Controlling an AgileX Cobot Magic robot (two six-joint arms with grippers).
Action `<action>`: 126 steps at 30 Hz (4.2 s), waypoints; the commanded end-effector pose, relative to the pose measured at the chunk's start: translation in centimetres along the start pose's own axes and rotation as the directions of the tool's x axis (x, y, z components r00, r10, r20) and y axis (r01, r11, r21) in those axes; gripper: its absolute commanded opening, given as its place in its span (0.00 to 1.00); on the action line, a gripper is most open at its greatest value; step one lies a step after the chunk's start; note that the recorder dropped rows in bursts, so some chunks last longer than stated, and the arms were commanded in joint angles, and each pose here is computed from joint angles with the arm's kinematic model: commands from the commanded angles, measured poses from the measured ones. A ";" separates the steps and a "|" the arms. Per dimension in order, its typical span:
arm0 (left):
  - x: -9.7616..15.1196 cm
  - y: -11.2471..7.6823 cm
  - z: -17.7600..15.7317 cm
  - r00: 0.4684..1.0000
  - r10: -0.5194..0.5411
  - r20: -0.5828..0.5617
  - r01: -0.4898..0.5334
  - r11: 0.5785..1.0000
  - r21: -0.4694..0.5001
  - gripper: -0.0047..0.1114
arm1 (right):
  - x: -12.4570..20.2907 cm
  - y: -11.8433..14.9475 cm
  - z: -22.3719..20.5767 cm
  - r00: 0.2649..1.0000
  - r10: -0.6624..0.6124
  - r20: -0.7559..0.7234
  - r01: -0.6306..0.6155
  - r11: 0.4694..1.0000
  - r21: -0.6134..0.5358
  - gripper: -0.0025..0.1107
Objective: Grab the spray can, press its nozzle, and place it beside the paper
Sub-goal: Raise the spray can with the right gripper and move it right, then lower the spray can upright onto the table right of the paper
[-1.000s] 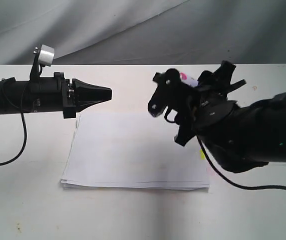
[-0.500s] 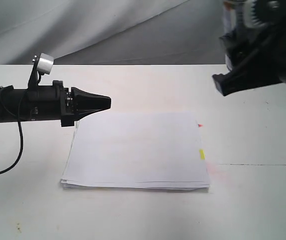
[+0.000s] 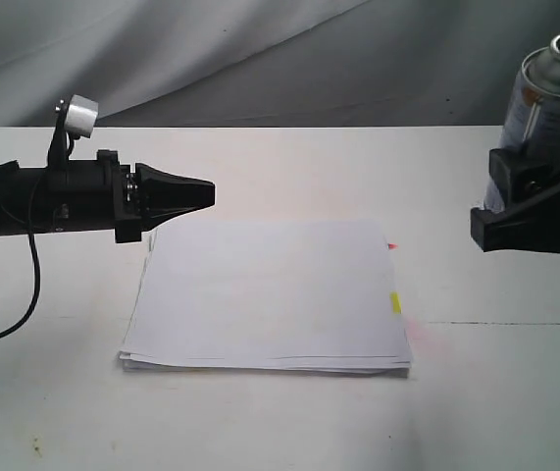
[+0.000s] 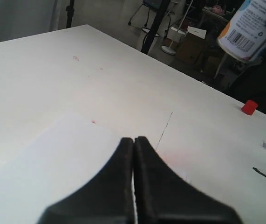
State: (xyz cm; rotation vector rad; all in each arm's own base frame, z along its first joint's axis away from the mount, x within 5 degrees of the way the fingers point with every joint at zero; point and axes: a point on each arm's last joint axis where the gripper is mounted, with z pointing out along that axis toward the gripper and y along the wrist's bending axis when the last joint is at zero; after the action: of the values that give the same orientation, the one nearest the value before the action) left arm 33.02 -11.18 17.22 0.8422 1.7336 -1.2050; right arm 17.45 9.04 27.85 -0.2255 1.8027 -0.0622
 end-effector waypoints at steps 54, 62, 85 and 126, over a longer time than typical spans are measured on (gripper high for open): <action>0.6 -0.6 -0.2 0.997 0.012 -0.076 -0.008 0.999 0.051 0.04 | -4.3 -2.3 6.5 0.986 -0.162 0.049 0.169 0.945 -0.281 0.02; 0.6 -0.6 -0.2 0.997 0.010 -0.076 -0.006 0.999 0.051 0.04 | 3.7 0.6 12.1 0.991 -0.127 0.042 0.133 0.914 -0.383 0.02; 0.6 -0.6 -0.2 0.997 0.013 -0.076 -0.009 0.999 0.051 0.04 | 14.4 -1.0 15.3 0.999 -0.019 -0.026 0.010 0.951 -0.309 0.02; 0.6 -0.6 -0.2 0.997 0.010 -0.076 -0.006 0.999 0.051 0.04 | 15.1 -1.7 15.7 0.998 0.033 -0.056 -0.044 0.974 -0.224 0.68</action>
State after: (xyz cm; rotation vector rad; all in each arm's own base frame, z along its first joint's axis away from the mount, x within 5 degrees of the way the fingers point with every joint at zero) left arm 32.33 -11.22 16.69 0.9422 1.7708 -1.2198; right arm 29.23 6.04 9.38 -0.3633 1.8974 0.1743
